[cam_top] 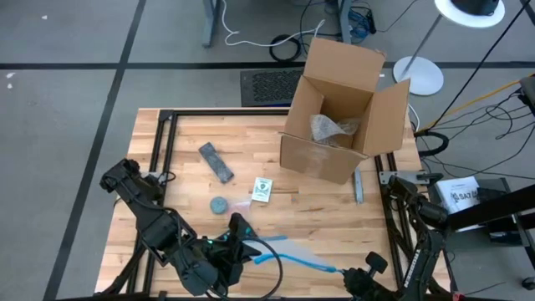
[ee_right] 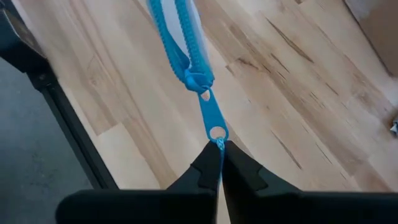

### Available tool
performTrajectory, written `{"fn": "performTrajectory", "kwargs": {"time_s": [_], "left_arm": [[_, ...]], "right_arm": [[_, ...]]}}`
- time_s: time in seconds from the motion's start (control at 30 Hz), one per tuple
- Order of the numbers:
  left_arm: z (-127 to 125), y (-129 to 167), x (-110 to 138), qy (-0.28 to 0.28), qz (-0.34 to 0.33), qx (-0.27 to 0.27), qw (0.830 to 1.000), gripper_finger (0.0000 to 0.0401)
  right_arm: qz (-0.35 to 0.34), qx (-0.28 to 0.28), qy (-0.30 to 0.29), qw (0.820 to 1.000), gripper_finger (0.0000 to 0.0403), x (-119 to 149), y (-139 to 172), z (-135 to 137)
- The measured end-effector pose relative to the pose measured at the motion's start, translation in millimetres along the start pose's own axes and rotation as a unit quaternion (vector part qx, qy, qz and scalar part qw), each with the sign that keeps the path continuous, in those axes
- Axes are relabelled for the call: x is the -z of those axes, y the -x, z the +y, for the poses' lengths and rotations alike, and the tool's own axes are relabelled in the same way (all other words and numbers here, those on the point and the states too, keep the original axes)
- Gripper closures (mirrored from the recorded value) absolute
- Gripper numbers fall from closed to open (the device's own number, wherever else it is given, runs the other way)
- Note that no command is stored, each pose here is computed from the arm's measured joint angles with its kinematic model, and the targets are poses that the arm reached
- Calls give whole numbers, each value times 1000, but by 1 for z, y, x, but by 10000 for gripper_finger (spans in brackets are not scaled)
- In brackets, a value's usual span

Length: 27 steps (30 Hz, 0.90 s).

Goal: Unpack boxes
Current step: Open the transparent zip bag, then put the scented candle into the transparent zip bag

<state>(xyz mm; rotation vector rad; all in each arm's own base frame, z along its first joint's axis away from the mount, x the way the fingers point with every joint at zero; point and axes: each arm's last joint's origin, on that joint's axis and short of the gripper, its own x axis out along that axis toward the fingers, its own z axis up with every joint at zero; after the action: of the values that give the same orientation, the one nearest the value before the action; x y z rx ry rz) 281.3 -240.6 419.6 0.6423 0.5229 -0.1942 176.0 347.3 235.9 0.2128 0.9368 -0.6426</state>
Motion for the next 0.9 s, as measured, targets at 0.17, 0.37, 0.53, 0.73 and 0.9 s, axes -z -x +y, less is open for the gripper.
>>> {"fn": "performTrajectory", "kwargs": {"time_s": [0.17, 0.37, 0.53, 0.73, 0.9], "left_arm": [[-1, 0, 2, -4, 6, 3, 1000, 401], [-1, 1, 5, 9, 22, 7, 1000, 401], [-1, 1, 6, 8, 25, 7, 1000, 401], [-1, -3, 5, 14, 20, 30, 999, 401], [0, -16, 12, 27, 40, 29, 998, 401]], "right_arm": [[-7, -5, -6, 1000, 376, 3, 3, -1], [-9, -10, 2, 1000, 303, 8, 6, -2], [-10, -11, 4, 1000, 241, 9, 7, -2], [-69, -28, 4, 997, 206, 5, 7, -1], [-157, -45, 4, 987, 213, -14, 1, 5]]}}
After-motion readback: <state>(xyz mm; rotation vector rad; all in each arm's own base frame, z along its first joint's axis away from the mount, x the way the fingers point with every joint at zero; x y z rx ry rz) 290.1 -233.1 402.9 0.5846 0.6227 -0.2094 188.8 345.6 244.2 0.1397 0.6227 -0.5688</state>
